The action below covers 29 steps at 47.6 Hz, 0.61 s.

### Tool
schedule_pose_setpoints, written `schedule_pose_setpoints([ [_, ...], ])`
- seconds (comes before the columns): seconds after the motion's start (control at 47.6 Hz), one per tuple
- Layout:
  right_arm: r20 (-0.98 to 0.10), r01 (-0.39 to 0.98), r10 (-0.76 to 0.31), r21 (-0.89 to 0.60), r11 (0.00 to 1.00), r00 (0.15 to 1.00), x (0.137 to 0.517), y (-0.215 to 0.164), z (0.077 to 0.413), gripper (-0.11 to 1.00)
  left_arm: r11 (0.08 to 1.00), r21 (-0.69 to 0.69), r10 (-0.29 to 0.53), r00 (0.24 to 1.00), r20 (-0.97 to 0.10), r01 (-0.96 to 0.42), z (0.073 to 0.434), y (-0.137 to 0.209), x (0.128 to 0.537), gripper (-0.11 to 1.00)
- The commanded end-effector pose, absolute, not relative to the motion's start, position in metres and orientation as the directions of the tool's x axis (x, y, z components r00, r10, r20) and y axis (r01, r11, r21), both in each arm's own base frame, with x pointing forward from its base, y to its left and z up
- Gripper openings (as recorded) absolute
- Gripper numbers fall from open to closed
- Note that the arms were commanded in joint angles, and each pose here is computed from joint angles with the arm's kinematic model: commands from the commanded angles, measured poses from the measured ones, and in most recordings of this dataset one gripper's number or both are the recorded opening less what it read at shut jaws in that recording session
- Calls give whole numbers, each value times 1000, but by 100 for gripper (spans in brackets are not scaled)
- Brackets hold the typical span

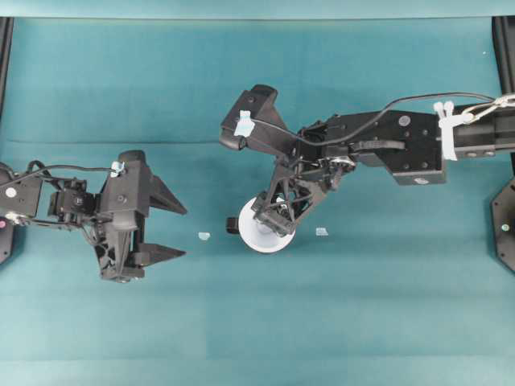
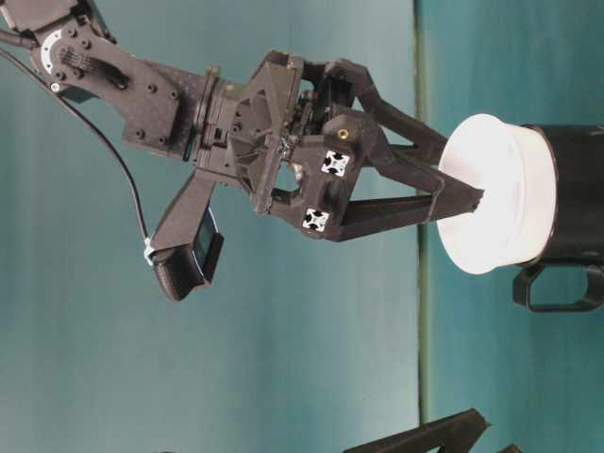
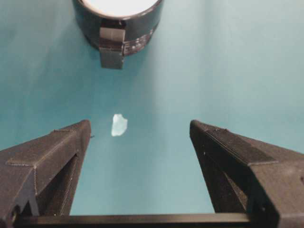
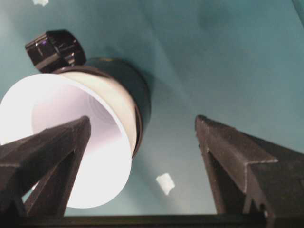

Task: Put the paper cup into the moved cup holder.
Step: 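Lower the paper cup into the holder and open the right gripper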

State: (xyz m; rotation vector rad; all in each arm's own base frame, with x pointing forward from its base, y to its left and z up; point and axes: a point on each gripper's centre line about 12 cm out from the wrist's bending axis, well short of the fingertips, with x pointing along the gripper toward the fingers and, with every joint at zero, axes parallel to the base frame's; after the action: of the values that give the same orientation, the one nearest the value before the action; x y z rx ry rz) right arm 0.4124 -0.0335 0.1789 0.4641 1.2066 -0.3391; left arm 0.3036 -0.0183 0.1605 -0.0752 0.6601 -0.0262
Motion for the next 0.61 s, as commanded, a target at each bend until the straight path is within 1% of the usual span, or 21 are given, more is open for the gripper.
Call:
schedule_pose_setpoints([
  [0.0,-932,475,-11,175,862,363,413,-34,192,86,997,-78,-51,804,-592,5,167,-19,307,87],
  [0.252,-933,476,-10,175,862,360,410,-33,192,86,997,-81,-50,802,-596,3,166,-19,305,87],
  [0.357,-927,468,-13,177,866,374,403,-32,198,86,997,-79,-50,802,-596,4,166,-19,305,87],
  [0.588,-872,430,-31,209,878,488,383,-28,214,86,997,-79,-50,801,-597,4,165,-19,305,87],
])
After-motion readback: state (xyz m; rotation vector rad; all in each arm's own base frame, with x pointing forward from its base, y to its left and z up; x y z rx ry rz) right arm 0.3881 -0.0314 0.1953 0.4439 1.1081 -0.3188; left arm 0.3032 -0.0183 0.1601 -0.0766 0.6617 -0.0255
